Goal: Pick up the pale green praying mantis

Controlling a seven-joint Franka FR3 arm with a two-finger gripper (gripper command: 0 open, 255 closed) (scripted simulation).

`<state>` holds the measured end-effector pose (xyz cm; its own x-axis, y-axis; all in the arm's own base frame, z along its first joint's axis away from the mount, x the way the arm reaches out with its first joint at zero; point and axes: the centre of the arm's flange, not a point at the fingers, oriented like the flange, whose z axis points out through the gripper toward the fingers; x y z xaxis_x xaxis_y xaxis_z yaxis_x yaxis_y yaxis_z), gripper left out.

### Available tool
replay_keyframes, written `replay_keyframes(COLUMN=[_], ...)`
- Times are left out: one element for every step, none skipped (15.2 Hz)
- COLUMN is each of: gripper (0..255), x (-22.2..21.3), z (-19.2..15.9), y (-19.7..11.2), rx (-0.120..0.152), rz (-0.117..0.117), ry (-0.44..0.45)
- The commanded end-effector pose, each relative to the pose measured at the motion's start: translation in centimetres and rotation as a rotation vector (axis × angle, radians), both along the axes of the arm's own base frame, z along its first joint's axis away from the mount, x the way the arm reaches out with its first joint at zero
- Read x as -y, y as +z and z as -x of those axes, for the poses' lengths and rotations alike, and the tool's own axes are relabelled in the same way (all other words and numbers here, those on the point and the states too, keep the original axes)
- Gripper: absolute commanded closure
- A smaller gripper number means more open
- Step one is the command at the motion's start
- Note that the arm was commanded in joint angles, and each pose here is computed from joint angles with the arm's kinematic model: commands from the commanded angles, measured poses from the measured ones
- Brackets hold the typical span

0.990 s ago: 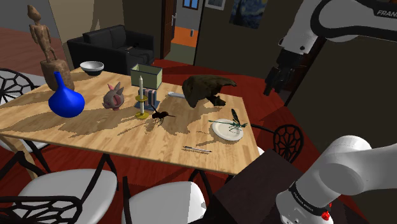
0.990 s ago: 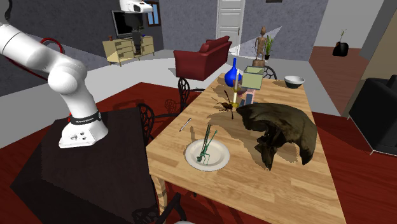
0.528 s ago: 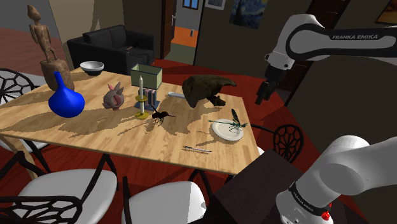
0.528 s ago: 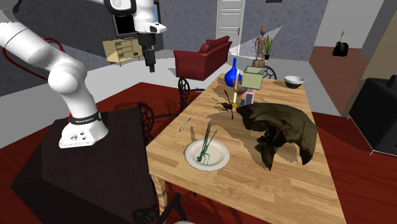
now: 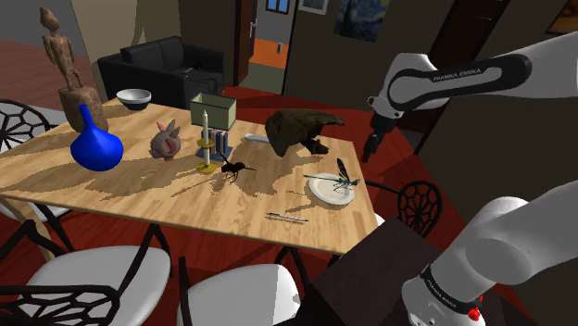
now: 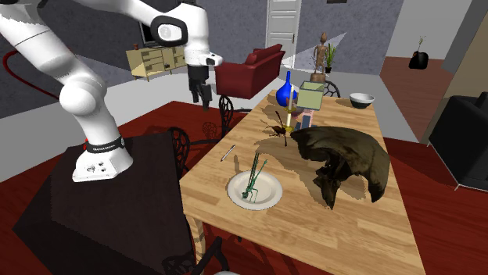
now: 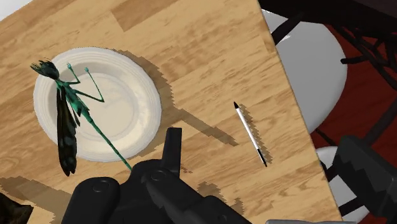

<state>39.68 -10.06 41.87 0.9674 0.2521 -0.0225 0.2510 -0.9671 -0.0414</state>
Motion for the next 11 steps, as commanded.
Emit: replay_keyframes(gripper=[0,0,0,0,0,0,0,0,0,0,0], x=[0.6,1.1,1.5,1.9,2.4,2.8,3.2,3.6,3.9,4.3,4.7], z=[-1.6,-2.3,-3.0,-3.7,-4.4,-5.2,-5.9,-6.7,-7.4,-8.2,-9.0], y=[-1.9,-2.9,-3.9,-4.9,-5.8,-6.8,-7.8,-8.8,-9.8,-10.7,-11.7], rx=[0.002,0.003,0.003,0.003,0.004,0.004,0.004,0.005,0.005,0.006,0.006], rz=[0.009,0.012,0.016,0.019,0.023,0.026,0.030,0.033,0.037,0.041,0.044], ry=[0.042,0.061,0.081,0.100,0.120,0.139,0.159,0.179,0.198,0.218,0.237])
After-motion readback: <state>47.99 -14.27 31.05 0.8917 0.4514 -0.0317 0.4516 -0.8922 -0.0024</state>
